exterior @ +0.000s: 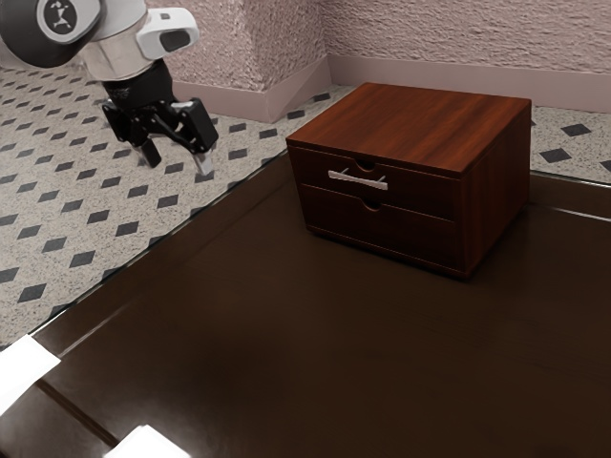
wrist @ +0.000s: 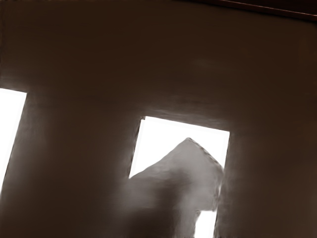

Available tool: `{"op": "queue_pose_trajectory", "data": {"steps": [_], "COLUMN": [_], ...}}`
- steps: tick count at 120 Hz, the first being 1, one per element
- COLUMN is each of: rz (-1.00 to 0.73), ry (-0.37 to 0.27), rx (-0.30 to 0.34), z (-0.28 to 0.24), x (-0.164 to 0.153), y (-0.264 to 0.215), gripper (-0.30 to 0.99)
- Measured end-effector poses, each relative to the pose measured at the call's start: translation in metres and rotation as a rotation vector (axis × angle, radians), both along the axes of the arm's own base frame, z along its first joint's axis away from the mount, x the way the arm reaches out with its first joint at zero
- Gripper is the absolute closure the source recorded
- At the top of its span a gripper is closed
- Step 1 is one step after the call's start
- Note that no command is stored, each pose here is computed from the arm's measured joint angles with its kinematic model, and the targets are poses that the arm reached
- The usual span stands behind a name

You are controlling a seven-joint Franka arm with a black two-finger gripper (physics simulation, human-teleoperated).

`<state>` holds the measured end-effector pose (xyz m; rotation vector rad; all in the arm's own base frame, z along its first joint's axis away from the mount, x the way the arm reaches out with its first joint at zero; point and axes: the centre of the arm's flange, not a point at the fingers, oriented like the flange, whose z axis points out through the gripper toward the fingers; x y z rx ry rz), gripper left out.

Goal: Pull the drawer handle with one arm to open the drawer

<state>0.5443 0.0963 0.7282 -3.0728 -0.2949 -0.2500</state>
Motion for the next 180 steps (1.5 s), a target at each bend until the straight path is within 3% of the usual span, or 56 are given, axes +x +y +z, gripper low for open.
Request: {"op": "queue_pose_trajectory", "data": {"steps": [17,26,43,58,71,94,116,130,143,180], "rz": [-0.047,-0.059,-0.07,-0.033,0.117,0.48,0.738,0.775,0.814,1.002], "ry": [0.0,-0.027,-0.134,-0.143,-0.131,-0.118,-0.031,-0.041,-0.103,-0.267], "rx": [-0.006,-0.01,-0.011,-0.017,-0.044,-0.158,-0.203,-0.225,-0.258,-0.388], "z": [0.001,0.016,0.072,0.078,0.07,0.057,-0.012,-0.044,-0.057,-0.064], "x": [0.003,-0.002,-0.037,-0.042,-0.04,-0.038,-0.03,-0.015,0.008,0.073], "y": [-0.027,-0.033,-0.04,-0.031,-0.012,0.014,0.028,-0.012,-0.039,-0.039], "gripper": [0.02,0.02,0.02,0.02,0.02,0.02,0.02,0.02,0.02,0.03]}}
